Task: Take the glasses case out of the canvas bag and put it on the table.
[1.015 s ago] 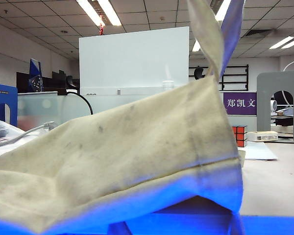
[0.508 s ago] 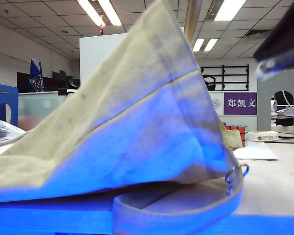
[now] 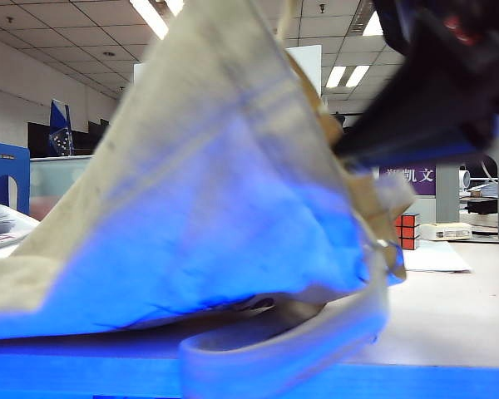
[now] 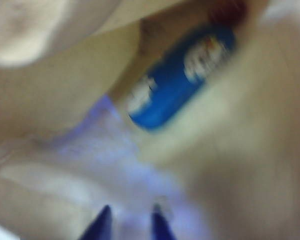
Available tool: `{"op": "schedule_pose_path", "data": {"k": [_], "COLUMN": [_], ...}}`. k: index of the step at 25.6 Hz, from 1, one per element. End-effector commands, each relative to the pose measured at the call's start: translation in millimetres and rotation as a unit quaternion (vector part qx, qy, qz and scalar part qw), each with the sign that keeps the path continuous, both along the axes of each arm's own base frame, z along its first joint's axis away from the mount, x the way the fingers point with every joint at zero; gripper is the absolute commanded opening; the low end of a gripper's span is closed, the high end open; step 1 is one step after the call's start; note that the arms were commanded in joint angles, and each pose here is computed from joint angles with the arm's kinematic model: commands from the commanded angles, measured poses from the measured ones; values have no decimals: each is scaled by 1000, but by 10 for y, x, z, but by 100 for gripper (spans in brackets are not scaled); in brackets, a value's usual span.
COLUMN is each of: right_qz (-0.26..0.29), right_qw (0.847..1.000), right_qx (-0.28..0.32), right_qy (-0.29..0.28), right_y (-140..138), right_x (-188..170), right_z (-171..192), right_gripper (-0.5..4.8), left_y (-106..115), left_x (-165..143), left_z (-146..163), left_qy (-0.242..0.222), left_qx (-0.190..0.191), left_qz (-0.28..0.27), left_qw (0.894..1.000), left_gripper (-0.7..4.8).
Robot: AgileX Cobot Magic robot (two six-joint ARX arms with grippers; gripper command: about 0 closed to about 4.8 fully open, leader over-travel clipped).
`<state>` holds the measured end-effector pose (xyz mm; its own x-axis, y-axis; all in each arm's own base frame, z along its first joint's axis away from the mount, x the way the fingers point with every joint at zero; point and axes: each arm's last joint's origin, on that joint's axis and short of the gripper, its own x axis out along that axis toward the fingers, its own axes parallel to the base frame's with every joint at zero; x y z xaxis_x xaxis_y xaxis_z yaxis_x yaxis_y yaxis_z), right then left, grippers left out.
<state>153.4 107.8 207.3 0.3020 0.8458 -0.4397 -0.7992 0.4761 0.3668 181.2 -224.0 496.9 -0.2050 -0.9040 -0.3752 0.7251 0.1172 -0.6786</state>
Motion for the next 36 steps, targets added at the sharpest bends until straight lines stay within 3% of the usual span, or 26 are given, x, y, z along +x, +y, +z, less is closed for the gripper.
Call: {"op": "schedule_pose_path", "data": {"k": [1,6,9,13,15,16,17,19,20,22,23,26,29,31,33,35,36], "right_qz": [33,82,87,68,30,7,-1,-1,-9,-58,-82,-121,-177,-203,-209,-213,-213], "right_qw": [997,995,995,994,996,997,998,998,999,996,992,984,974,972,972,970,962], "right_qx": [39,29,8,31,15,7,5,5,-1,-37,-88,-125,-143,-110,-79,-99,-149], "right_qy": [-54,-45,-45,-83,-80,-73,-62,-57,-53,-52,-40,-47,-8,32,69,64,81], "right_y": [160,440,611,804,890,957,1046,1242,1337,1505,1592,1639,1615,1681,1909,2110,2223], "right_x": [6,-81,-96,41,149,227,313,481,530,622,661,685,701,744,748,784,829], "right_z": [99,-10,-134,-242,-278,-297,-308,-298,-308,-335,-352,-349,-465,-611,-797,-848,-884], "right_gripper": [72,72,73,77,134,230,264,267,292,479,479,479,479,479,479,479,479], "left_y": [92,133,84,20,-13,-39,-51,-72,-73,-67,-53,-26,-10,-11,-6,13,32], "left_x": [-141,-165,-225,-316,-373,-415,-434,-464,-467,-470,-480,-497,-472,-472,-472,-486,-499], "left_z": [118,86,86,92,93,94,93,92,94,100,110,130,130,131,124,111,97], "left_qy": [-6,1,-3,-3,-2,4,4,1,-3,-4,-8,-21,-49,-63,-82,-83,-81], "left_qx": [-20,10,11,9,9,10,11,13,14,12,10,5,22,19,18,25,34], "left_qz": [-11,12,2,-18,-30,-38,-41,-43,-40,-40,-41,-43,3,-3,-13,-18,-21], "left_qw": [1000,1000,1000,1000,999,999,999,999,999,999,999,999,999,998,996,996,996], "left_gripper": [-6,-6,-6,-6,-6,-6,-6,-6,-6,-6,-6,-6,-6,-6,-6,-6,-6]}}
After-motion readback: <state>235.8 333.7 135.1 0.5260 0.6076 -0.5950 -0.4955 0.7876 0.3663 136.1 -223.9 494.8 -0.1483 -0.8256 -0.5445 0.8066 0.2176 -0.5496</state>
